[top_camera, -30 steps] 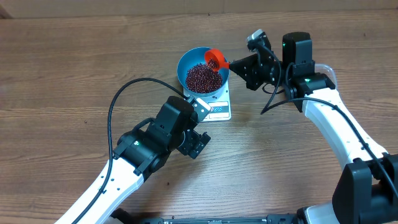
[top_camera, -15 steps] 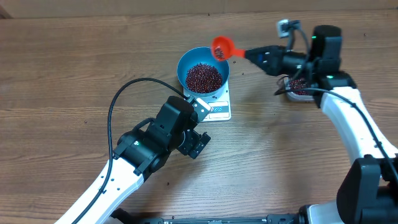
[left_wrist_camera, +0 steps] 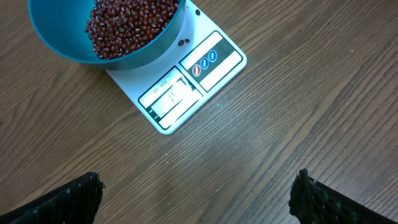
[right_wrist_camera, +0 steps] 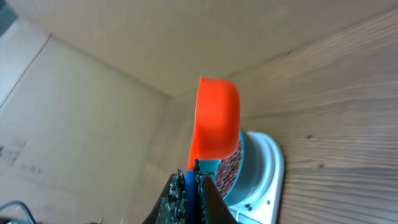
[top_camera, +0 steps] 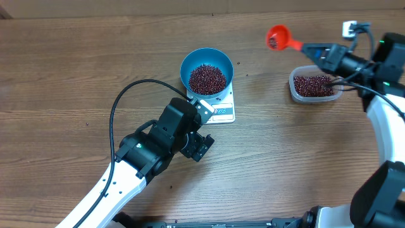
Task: Scoop item into bowl and weigh 150g on scale
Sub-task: 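Carry the empty red cup right back to the bean tub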
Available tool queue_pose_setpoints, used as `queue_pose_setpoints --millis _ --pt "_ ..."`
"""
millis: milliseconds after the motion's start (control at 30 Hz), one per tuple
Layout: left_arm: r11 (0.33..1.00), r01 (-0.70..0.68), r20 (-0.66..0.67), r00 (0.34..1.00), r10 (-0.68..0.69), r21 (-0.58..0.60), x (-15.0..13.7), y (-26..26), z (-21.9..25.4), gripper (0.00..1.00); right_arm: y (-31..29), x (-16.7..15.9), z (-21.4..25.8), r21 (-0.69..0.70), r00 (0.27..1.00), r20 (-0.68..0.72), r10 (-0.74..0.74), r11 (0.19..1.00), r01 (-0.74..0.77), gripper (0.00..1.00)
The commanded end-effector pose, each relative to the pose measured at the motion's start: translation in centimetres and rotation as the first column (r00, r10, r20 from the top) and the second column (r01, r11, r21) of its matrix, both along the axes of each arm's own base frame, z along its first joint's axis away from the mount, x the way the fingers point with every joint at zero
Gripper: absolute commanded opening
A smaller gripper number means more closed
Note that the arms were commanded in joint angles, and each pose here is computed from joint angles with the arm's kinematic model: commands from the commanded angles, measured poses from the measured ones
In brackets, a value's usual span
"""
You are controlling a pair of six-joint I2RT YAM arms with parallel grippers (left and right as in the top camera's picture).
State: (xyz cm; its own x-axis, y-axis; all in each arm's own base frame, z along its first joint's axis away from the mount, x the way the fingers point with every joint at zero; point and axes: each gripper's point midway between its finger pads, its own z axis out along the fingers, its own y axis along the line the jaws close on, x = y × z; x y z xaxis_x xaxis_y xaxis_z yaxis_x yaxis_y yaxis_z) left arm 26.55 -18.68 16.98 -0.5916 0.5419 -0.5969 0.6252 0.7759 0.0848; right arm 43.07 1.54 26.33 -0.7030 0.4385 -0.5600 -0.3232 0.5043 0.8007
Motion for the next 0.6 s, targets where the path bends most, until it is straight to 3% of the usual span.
queue_pose_setpoints --millis 0,267,567 --pt "1.000 0.005 0.002 1.000 -0.005 0.014 0.1 0.1 -0.2 0.99 -1.6 -1.2 2.2 -0.029 0.997 0.059 -0.041 0.999 0.043 0.04" --pt "1.000 0.005 0.002 1.000 -0.005 0.014 0.1 0.1 -0.2 0.99 -7.2 -3.7 0.3 -0.218 0.966 -0.007 -0.259 0.943 0.251 0.04" --pt "1.000 0.005 0.002 1.000 -0.005 0.014 0.1 0.1 -0.2 0.99 -9.7 -5.9 -1.3 -0.462 0.952 0.039 -0.303 0.840 0.286 0.04"
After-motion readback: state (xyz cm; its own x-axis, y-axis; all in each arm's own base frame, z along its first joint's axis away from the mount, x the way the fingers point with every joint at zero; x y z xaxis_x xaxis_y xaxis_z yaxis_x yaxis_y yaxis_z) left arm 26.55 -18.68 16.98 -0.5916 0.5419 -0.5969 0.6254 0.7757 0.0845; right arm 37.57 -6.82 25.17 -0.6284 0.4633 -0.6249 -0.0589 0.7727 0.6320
